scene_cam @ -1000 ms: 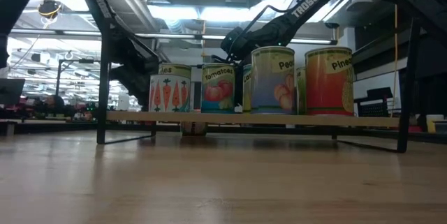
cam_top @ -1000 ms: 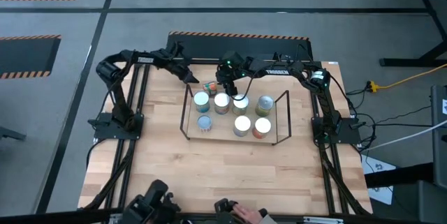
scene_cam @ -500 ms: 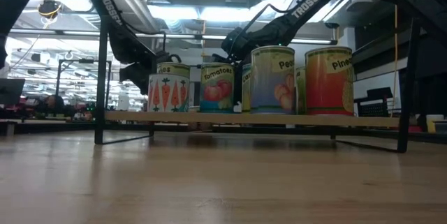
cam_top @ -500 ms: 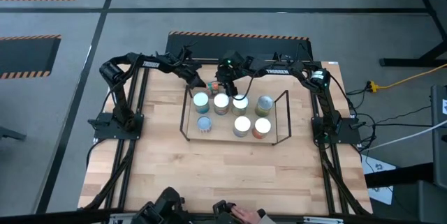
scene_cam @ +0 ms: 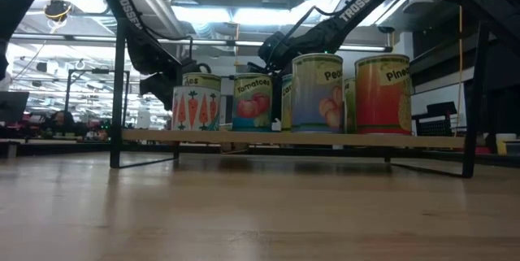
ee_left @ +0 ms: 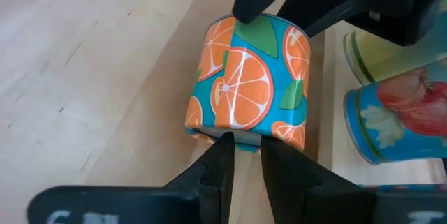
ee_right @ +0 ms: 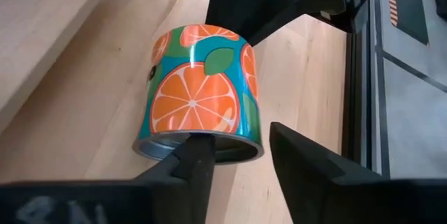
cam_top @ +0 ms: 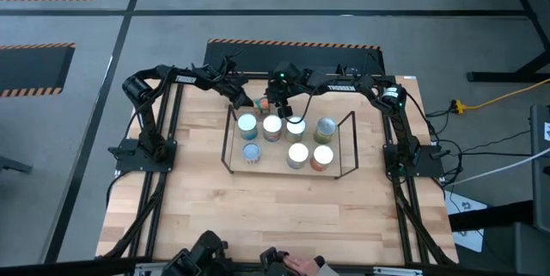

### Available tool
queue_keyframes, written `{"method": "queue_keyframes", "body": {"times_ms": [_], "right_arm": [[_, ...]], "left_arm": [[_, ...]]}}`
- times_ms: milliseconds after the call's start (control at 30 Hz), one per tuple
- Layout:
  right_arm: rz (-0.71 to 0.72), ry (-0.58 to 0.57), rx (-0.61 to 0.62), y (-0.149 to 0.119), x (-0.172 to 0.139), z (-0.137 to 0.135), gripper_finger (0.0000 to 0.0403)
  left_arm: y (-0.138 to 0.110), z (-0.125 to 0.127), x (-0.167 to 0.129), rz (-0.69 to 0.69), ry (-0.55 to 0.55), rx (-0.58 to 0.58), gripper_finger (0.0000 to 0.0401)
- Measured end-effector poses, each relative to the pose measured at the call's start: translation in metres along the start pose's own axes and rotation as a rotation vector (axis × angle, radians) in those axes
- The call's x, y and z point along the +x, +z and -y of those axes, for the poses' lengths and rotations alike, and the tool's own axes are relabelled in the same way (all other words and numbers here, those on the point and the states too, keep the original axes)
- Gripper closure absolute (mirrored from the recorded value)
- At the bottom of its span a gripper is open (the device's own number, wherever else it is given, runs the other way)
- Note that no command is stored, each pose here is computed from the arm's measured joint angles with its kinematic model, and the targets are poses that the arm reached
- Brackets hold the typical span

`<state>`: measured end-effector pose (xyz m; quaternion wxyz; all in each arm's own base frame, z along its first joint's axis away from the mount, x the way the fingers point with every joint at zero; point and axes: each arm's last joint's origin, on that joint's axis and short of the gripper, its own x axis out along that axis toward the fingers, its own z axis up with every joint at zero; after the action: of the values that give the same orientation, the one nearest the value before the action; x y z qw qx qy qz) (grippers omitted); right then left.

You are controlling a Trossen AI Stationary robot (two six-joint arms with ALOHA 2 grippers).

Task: Pick and place cans onto a shelf
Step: Put the small canned oranges on the shelf

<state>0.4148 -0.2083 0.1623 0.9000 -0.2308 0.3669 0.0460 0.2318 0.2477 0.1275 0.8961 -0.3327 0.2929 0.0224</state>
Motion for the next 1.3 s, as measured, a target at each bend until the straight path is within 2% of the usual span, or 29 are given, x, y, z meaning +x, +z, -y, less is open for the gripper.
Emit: {"method": "queue_keyframes", "body": {"times_ms": [300,900,1133,1300], "right_arm": [[0.001,-0.001,-0.001,0.0002,0.0000,0.0000,0.0307],[-0.001,-0.003,-0.001,0.0003,0.0001,0.0000,0.0315],[0.002,0.004,0.009,0.0007,0.0003,-0.0009,0.0386],[0.005,0.004,0.009,0.0012,-0.0004,-0.0006,0.0389]], "left_arm": [[0.0004,-0.0002,0.0000,0.003,0.007,0.004,0.0335],[0.0037,-0.0013,0.0000,0.028,0.055,0.030,0.0335],[0.0048,-0.0030,-0.0003,0.037,0.111,0.036,0.0335],[0.0048,-0.0027,0.0000,0.037,0.108,0.039,0.0335]]}}
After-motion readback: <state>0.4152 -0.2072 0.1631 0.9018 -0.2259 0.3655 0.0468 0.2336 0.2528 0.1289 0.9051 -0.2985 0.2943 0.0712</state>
